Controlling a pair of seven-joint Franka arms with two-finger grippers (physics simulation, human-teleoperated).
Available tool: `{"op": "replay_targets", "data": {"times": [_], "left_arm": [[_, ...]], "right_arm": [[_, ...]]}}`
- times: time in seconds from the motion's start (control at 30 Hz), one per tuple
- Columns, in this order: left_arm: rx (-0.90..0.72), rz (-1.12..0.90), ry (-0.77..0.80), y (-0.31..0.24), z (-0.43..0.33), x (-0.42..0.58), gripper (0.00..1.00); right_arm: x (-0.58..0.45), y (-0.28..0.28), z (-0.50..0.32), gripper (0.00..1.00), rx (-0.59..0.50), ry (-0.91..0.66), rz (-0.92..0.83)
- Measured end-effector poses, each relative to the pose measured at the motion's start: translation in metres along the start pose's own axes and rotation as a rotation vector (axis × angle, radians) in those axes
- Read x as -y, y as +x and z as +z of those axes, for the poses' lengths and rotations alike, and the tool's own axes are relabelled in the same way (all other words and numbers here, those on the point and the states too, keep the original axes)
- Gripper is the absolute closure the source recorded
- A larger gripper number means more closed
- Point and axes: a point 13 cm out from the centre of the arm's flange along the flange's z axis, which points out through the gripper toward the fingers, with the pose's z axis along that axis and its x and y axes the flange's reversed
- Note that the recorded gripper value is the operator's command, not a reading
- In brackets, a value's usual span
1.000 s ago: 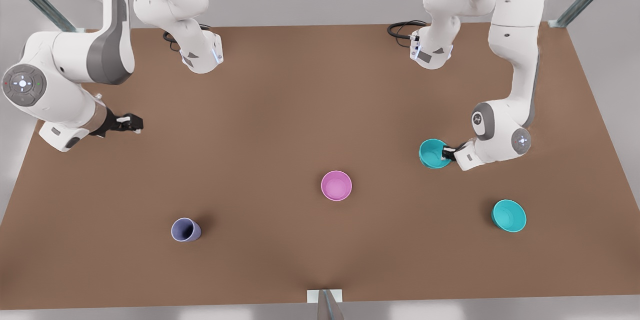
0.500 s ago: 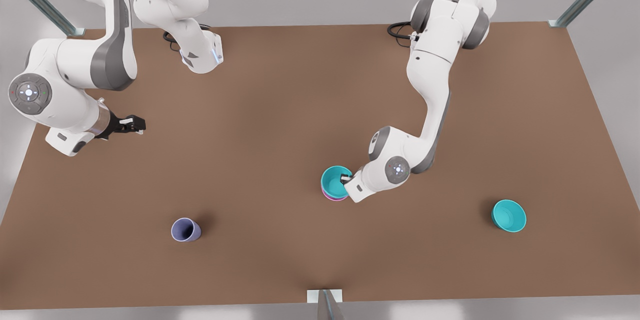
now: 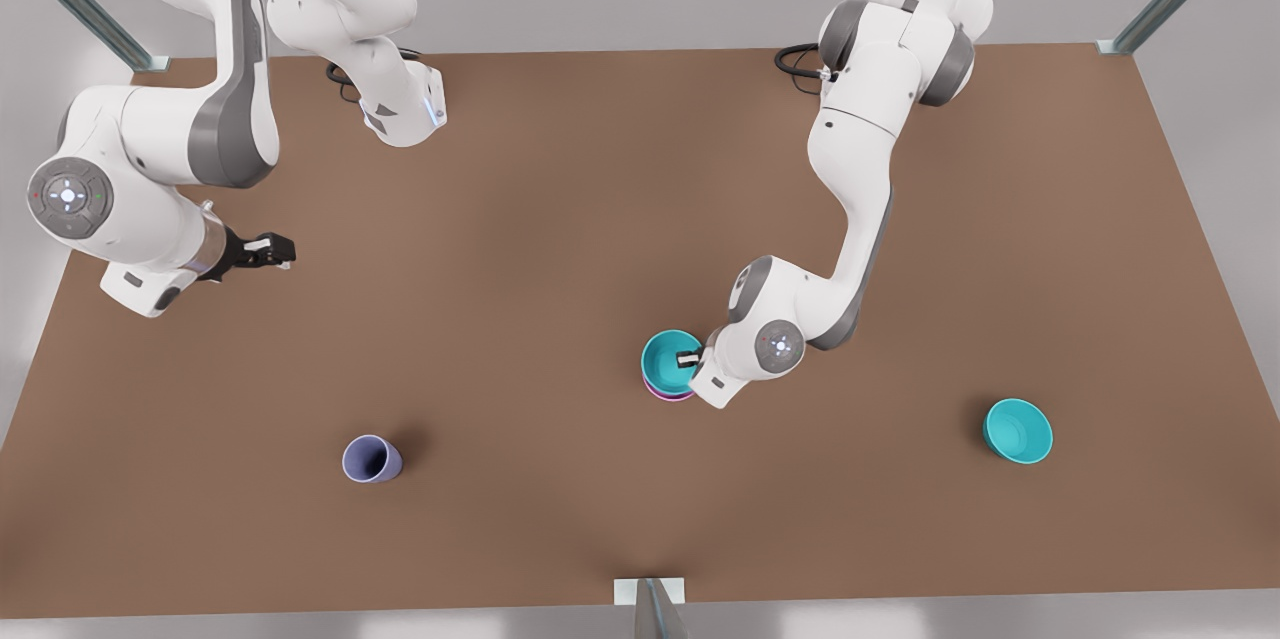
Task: Stack the blue bowl on the pink bowl
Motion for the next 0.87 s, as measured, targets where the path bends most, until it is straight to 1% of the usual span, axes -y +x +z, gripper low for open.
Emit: {"op": "replay_targets", "data": {"times": [0.27,0.3,0.43,0.47,0.5,0.57,0.6,0.67,0.73,0.87], "left_arm": [[0.010,-0.093,0.006,-0.004,0.002,0.000,0.79],[0.010,-0.101,0.007,-0.004,0.002,0.000,0.00],[0.007,-0.131,0.037,-0.006,-0.007,0.002,0.00],[0.029,-0.139,0.044,-0.013,-0.048,-0.008,0.00],[0.084,-0.145,0.043,-0.022,-0.124,-0.030,0.00],[0.205,-0.134,-0.007,-0.001,-0.280,-0.082,0.00],[0.235,-0.140,-0.046,0.013,-0.330,-0.115,0.00],[0.245,-0.167,-0.124,0.038,-0.393,-0.187,0.00],[0.207,-0.177,-0.178,0.063,-0.410,-0.236,0.00],[0.126,-0.102,-0.255,0.088,-0.403,-0.249,0.00]], "right_arm": [[0.000,0.000,0.001,0.00,-0.001,0.000,-0.006],[0.000,0.000,0.001,0.00,-0.002,0.000,-0.006],[0.000,0.000,0.001,0.00,-0.002,0.000,-0.008],[0.000,0.000,0.001,0.00,-0.002,0.000,-0.009],[0.000,0.000,0.001,0.00,-0.003,0.000,-0.009],[0.000,0.000,0.002,0.00,-0.004,0.000,-0.010],[0.000,0.000,0.002,0.00,-0.005,0.000,-0.010],[0.000,-0.001,0.002,0.00,-0.003,0.000,-0.011],[0.000,-0.001,-0.001,0.00,0.002,0.001,-0.011],[0.001,-0.002,-0.002,0.00,0.005,0.003,-0.012]]}}
